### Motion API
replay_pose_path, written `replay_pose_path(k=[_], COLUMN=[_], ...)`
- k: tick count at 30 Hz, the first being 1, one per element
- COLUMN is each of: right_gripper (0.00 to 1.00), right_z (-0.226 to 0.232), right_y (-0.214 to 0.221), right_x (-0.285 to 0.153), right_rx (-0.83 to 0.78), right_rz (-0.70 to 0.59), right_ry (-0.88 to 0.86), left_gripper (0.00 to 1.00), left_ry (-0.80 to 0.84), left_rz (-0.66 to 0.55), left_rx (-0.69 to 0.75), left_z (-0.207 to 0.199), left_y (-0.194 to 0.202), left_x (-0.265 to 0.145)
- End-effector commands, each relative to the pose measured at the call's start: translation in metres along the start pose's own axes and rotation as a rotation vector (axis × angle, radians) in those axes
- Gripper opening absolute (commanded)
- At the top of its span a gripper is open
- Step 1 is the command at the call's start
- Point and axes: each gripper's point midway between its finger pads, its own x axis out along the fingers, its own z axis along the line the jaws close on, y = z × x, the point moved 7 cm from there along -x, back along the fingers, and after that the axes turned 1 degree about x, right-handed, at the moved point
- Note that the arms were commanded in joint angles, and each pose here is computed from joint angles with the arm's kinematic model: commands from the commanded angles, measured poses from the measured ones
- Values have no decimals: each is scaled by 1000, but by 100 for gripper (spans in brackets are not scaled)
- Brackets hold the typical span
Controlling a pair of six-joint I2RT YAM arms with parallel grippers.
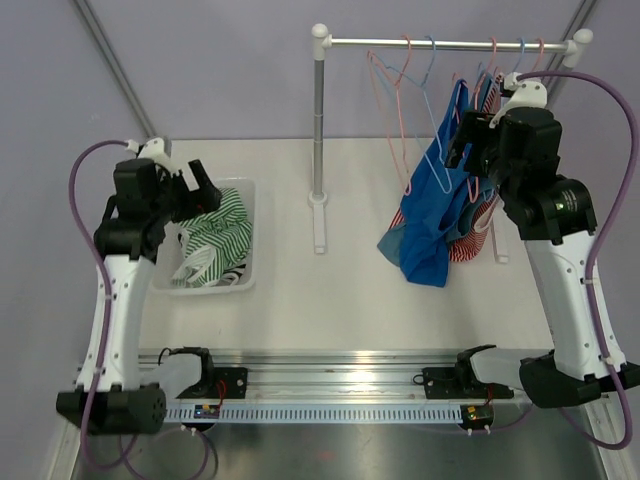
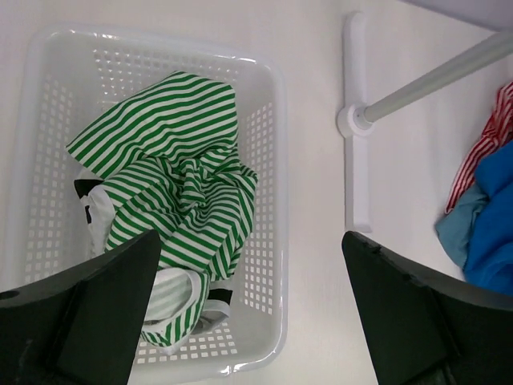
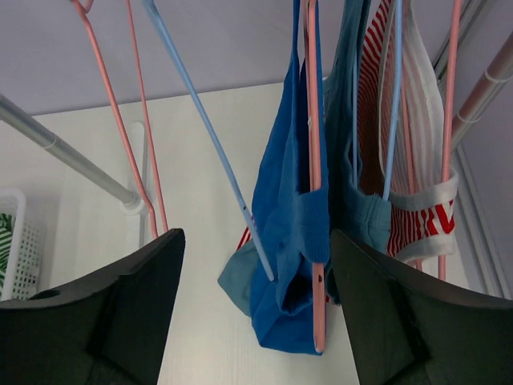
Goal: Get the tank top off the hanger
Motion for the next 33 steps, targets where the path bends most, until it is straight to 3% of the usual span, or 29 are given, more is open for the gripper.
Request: replay_pose_path(k=[1,5,12,16,18,20,23,27,30,33], right_gripper=[80,76,72,51,49,38,35,15,11,0], right_z=[-9,-16,-18,-22,-21,-19,-17,-19,-17,-13], right_y=[-24,-36,-32,-27,-26,-26,-25,-22,-26,-31], right_x=[5,35,81,102,110,114,118,121,117,112], right_rx=[-50,-53,-90,-111,-114,-108,-98,-104,-89,-75], right_rz=[-72,-45,54,87,97,109,115,129,115,96], right_ry=[75,129,91,104,99,84,69,86,76,42], left_gripper=[99,99,99,99,99,99,99,99,99,99], left_ry=[173,173,119,137,162,170,180,192,200,207], left_rz=[-177,-236,-263,-222,-206,-202,-196,-195,-185,-165], left_rx=[54,81,130,131,134,135,135,138,140,139], left_z=[-22,-14,-6,-8,-11,-12,-13,-14,-15,-16], left_y=[7,50,79,83,85,86,87,88,89,90], left_x=[-48,-61,-66,-61,-59,-58,-56,-58,-56,-53])
